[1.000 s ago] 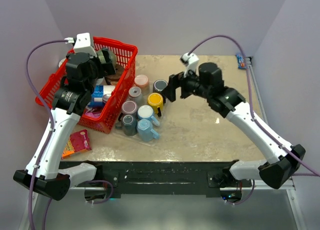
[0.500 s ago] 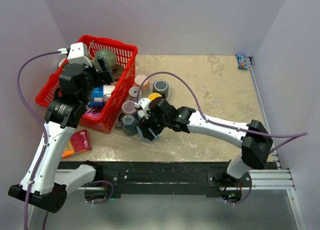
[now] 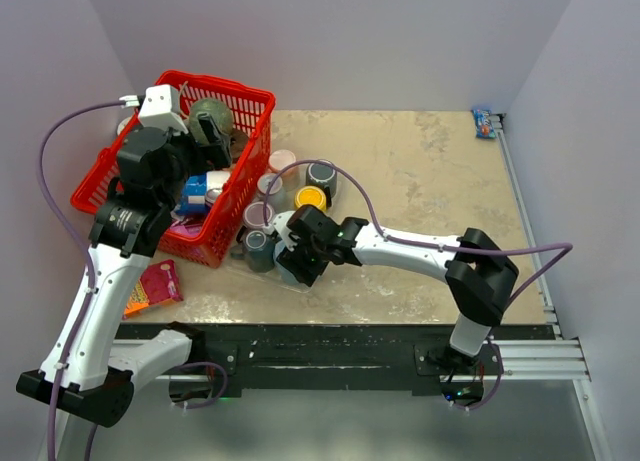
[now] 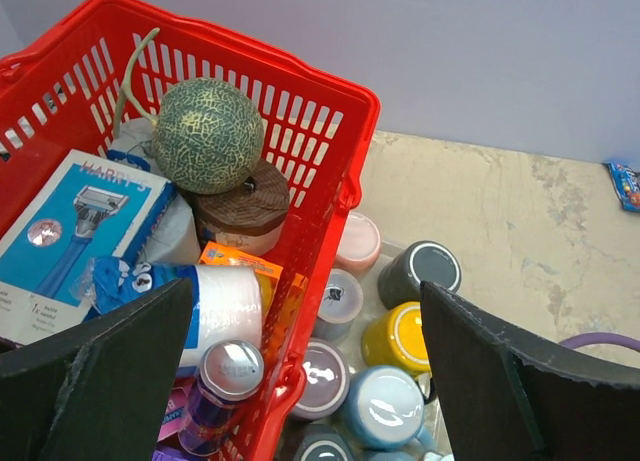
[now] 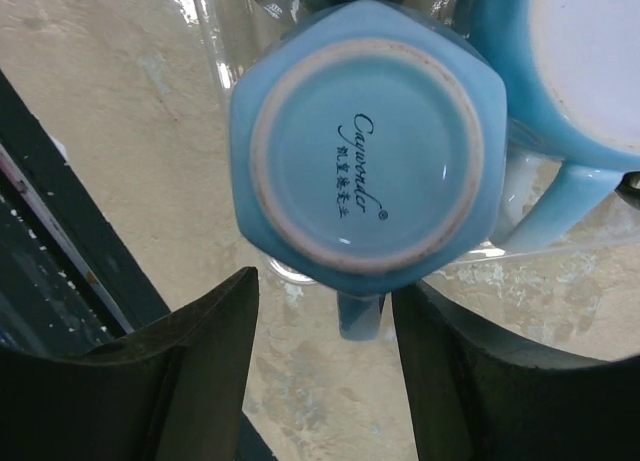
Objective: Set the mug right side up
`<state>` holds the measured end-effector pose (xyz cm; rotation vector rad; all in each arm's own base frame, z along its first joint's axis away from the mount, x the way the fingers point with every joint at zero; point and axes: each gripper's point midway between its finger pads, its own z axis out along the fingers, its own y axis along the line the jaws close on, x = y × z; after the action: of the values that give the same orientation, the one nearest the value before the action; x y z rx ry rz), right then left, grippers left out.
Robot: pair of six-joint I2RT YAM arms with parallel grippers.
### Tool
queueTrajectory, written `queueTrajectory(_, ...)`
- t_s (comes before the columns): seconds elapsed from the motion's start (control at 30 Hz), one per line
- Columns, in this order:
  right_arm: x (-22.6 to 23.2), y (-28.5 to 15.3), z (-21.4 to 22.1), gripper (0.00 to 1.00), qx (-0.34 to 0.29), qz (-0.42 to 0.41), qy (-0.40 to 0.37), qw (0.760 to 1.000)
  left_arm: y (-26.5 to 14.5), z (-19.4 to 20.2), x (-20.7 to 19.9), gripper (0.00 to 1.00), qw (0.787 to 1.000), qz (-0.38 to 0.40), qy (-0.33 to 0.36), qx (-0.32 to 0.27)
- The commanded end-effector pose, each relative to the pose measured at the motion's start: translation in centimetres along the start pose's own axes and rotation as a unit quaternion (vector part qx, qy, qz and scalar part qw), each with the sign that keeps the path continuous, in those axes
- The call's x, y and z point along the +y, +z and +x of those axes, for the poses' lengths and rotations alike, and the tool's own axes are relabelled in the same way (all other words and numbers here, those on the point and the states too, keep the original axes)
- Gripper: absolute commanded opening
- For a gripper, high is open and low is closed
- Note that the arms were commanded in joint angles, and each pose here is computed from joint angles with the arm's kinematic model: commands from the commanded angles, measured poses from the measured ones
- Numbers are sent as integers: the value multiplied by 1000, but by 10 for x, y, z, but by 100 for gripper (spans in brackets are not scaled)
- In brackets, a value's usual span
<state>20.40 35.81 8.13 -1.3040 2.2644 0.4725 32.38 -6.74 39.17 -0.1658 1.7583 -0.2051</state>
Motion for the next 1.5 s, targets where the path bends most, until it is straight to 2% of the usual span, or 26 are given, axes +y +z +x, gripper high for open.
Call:
queueTrajectory(0.0, -7, 3, -8, 58, -5, 15, -17, 1000, 1, -7, -8, 99, 1000, 22, 4, -10)
queueTrajectory(0.17, -10, 7, -8, 49, -7, 24, -11, 1000, 1, -6, -7, 99, 1000, 21, -2, -11)
queueTrajectory(0.3, -13, 7, -9, 31, -10, 31, -12, 999, 0, -8, -7, 99, 1000, 21, -5, -15)
queueTrajectory(0.33, -13, 6, -9, 22, -11, 31, -13, 999, 0, -7, -7, 99, 1000, 21, -5, -14)
queueTrajectory(0.4, -13, 6, -9, 14, -11, 33, -15, 999, -2, -8, -8, 99, 1000, 23, -6, -17)
queueTrajectory(0.43, -13, 5, -10, 5, -13, 33, -17, 999, -2, -8, -8, 99, 1000, 23, -7, -17)
queueTrajectory(0.47, -17, 5, -9, 1, -11, 43, -18, 999, -4, -10, -7, 99, 999, 23, -10, -21)
queueTrajectory(0.63, -23, 0, -9, 0, -15, 59, -30, 998, -24, -36, -5, 99, 995, 27, -38, -86)
queueTrajectory(0.77, -18, -24, -26, 0, -51, 50, -33, 997, -45, -55, -9, 99, 988, 54, -48, -134)
queueTrajectory(1.07, 7, -90, -72, 0, -145, 0, 7, 989, -54, -70, -33, 99, 981, 117, -61, -145)
queueTrajectory(1.17, 5, -113, -81, 0, -175, 8, 23, 984, -58, -77, -45, 99, 974, 150, -68, -156)
queueTrajectory(1.33, -20, -167, -108, 0, -260, 42, 84, 961, -56, -76, -74, 99, 960, 226, -63, -154)
queueTrajectory(1.47, -60, -219, -122, 0, -333, 78, 160, 926, -43, -65, -90, 99, 954, 261, -75, -129)
